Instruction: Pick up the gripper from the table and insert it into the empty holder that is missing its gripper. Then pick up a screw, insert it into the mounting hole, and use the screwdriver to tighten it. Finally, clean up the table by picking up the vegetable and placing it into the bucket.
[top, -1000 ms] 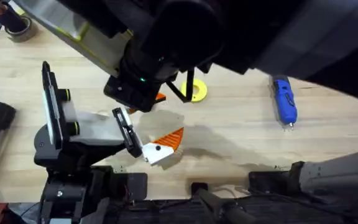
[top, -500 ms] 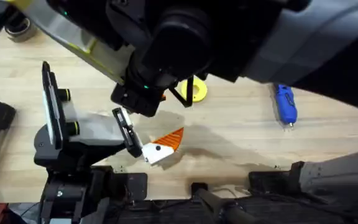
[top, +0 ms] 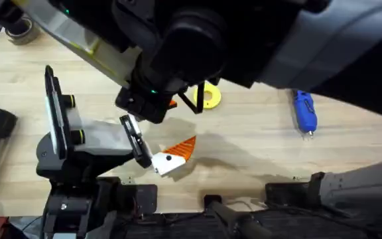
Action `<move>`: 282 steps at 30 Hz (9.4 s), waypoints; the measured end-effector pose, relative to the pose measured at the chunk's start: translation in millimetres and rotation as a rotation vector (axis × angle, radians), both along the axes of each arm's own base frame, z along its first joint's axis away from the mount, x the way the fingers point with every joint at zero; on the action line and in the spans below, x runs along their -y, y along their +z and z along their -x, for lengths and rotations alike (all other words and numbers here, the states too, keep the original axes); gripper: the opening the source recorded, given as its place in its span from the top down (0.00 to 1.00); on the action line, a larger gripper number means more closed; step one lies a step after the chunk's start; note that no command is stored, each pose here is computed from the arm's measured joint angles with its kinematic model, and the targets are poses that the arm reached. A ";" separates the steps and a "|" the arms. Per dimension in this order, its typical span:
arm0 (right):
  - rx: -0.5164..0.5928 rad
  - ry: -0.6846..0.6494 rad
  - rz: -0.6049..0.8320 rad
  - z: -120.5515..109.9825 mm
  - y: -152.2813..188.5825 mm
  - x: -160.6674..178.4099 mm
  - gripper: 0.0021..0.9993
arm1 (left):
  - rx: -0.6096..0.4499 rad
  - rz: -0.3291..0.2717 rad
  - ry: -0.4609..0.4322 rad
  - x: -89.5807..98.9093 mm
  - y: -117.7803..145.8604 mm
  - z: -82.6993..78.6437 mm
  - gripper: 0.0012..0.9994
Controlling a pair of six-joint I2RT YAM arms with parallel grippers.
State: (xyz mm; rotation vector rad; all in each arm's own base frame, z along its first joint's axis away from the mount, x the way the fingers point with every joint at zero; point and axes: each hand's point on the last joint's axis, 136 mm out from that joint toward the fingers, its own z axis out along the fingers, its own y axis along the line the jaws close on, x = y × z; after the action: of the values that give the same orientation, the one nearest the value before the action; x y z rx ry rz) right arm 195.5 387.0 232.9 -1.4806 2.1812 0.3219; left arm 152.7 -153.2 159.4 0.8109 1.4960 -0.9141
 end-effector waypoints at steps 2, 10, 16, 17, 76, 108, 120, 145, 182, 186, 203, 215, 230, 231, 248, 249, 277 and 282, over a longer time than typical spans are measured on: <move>0.000 0.000 0.000 0.0 -0.1 0.0 1.00 | 0.000 0.000 0.000 0.0 0.0 0.0 0.01; -0.005 -0.002 0.005 0.4 -3.3 0.6 1.00 | 0.000 0.000 0.000 0.0 0.0 0.0 0.01; -0.014 0.003 0.001 2.0 -5.2 -0.6 1.00 | 0.000 0.000 0.000 0.0 0.0 0.0 0.01; -0.014 0.003 0.001 2.0 -5.1 -0.6 1.00 | 0.000 0.000 0.000 0.0 0.0 0.0 0.01; -0.034 0.005 0.034 0.9 -23.6 -4.4 1.00 | -0.003 0.002 0.000 0.0 0.0 0.1 0.01; 0.015 -0.063 0.044 -20.1 -18.1 8.0 0.00 | -0.008 0.004 0.003 -0.3 0.0 -0.4 0.01; 0.007 -0.051 -0.048 -9.0 21.1 23.8 0.00 | -0.001 0.001 -0.003 0.2 0.0 0.5 0.01; 0.046 -0.194 -0.225 -7.4 38.1 141.8 0.00 | 0.000 0.001 -0.006 0.4 0.1 1.0 0.01; -0.087 0.096 -0.410 35.3 -14.4 182.5 0.00 | -0.001 0.001 -0.006 0.5 0.0 1.0 0.01; -0.057 0.131 -0.404 34.9 -13.8 182.0 0.00 | -0.001 0.001 -0.006 0.5 0.0 1.0 0.01; -0.038 0.154 -0.398 35.0 -13.7 182.0 0.00 | -0.002 0.002 -0.007 0.5 0.0 1.0 0.10; -0.019 -0.031 -0.372 9.7 -15.2 189.7 0.00 | 0.003 -0.001 -0.007 0.5 0.0 1.0 0.98; 0.088 -0.785 -0.072 -31.8 12.7 308.9 0.00 | 0.003 -0.001 -0.007 0.5 0.0 1.0 0.99; 0.093 -0.820 -0.060 -33.0 16.5 317.0 0.00 | 0.003 -0.001 -0.007 0.5 0.1 1.0 0.99; -0.038 -1.229 0.064 -63.6 -8.2 410.8 0.00 | 0.003 -0.001 -0.007 0.5 0.0 1.1 0.99; -0.046 -1.236 0.067 -66.0 -11.5 412.2 0.00 | 0.003 -0.001 -0.007 0.5 0.0 1.1 0.99; -0.202 -1.208 0.187 -88.3 -117.1 421.8 0.00 | 0.003 -0.001 -0.007 0.5 0.0 1.0 0.99; -0.177 -1.210 0.190 -102.9 -124.8 435.6 0.00 | 0.003 -0.001 -0.007 0.5 0.0 1.0 0.99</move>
State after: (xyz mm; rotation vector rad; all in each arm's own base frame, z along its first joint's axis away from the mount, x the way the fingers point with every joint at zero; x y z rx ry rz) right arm 298.4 -48.5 108.1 -0.0011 2.8372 -0.1916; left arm 151.6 -153.7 159.5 0.8182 1.4919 -0.9168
